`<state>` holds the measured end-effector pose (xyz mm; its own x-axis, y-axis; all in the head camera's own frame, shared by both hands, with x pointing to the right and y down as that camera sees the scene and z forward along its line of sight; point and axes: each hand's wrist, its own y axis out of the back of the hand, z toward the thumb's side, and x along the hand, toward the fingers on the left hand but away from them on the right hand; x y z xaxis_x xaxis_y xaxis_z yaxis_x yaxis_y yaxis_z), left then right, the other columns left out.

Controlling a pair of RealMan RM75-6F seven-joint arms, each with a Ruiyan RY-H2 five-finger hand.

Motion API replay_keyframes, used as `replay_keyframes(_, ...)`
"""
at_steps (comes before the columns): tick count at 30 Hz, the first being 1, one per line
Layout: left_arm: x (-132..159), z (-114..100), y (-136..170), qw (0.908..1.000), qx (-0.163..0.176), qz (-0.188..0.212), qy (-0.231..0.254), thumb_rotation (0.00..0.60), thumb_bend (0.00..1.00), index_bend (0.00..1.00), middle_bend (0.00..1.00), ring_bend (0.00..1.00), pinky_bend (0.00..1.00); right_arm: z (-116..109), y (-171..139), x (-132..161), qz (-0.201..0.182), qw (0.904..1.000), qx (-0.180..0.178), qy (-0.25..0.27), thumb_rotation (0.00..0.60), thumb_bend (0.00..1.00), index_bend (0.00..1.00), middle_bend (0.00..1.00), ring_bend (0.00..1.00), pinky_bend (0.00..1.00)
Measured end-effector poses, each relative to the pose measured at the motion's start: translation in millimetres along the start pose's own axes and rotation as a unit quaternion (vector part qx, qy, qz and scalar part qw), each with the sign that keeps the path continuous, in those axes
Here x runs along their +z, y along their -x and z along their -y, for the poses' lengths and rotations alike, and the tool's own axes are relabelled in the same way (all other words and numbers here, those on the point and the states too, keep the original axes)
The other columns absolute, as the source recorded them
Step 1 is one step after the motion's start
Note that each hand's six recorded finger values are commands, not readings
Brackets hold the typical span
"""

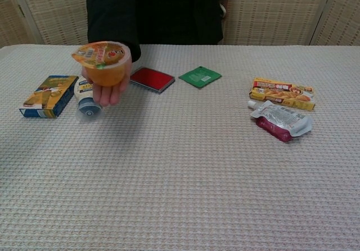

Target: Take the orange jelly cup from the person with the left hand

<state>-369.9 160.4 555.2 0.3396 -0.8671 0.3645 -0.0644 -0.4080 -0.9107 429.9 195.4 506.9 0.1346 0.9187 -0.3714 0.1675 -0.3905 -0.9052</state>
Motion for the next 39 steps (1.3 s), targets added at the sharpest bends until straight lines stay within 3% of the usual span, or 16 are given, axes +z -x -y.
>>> replay_keyframes(7,36.8,0.4,-40.8,0.9958,-0.041,0.08,-0.018,0.6,0.22,0.05,0.0,0.0,0.18,-1.2,-2.9,-1.8,0.007,1.0,-0.001,-0.002,0.6,0.25,0.23,0.32,0.17,0.2)
replay_keyframes(15,84.6,2.5,-85.8,0.9847,-0.071,0.147,-0.061,0.6,0.22,0.06,0.0,0.0,0.18,2.2,-5.3,-5.4,0.013,0.9999,0.004,0.003,0.6,0.25,0.23,0.32,0.17,0.2)
replay_keyframes(30,112.6,19.4,-134.9,0.9757,-0.125,0.144,-0.108,0.6,0.22,0.08,0.0,0.0,0.18,5.9,-6.8,-14.1,0.025,0.9997,0.007,0.007,0.6,0.25,0.23,0.32,0.17,0.2)
replay_keyframes(35,113.4,25.9,-143.7,0.9753,-0.138,0.134,-0.109,0.6,0.22,0.16,0.0,0.0,0.18,6.2,-7.4,-16.3,0.027,0.9996,0.007,0.007,0.6,0.25,0.23,0.32,0.17,0.2)
replay_keyframes(39,113.3,30.3,-145.0,0.975,-0.145,0.129,-0.108,0.6,0.22,0.27,0.01,0.05,0.25,6.4,-7.6,-17.0,0.028,0.9995,0.007,0.007,0.6,0.25,0.23,0.32,0.17,0.2)
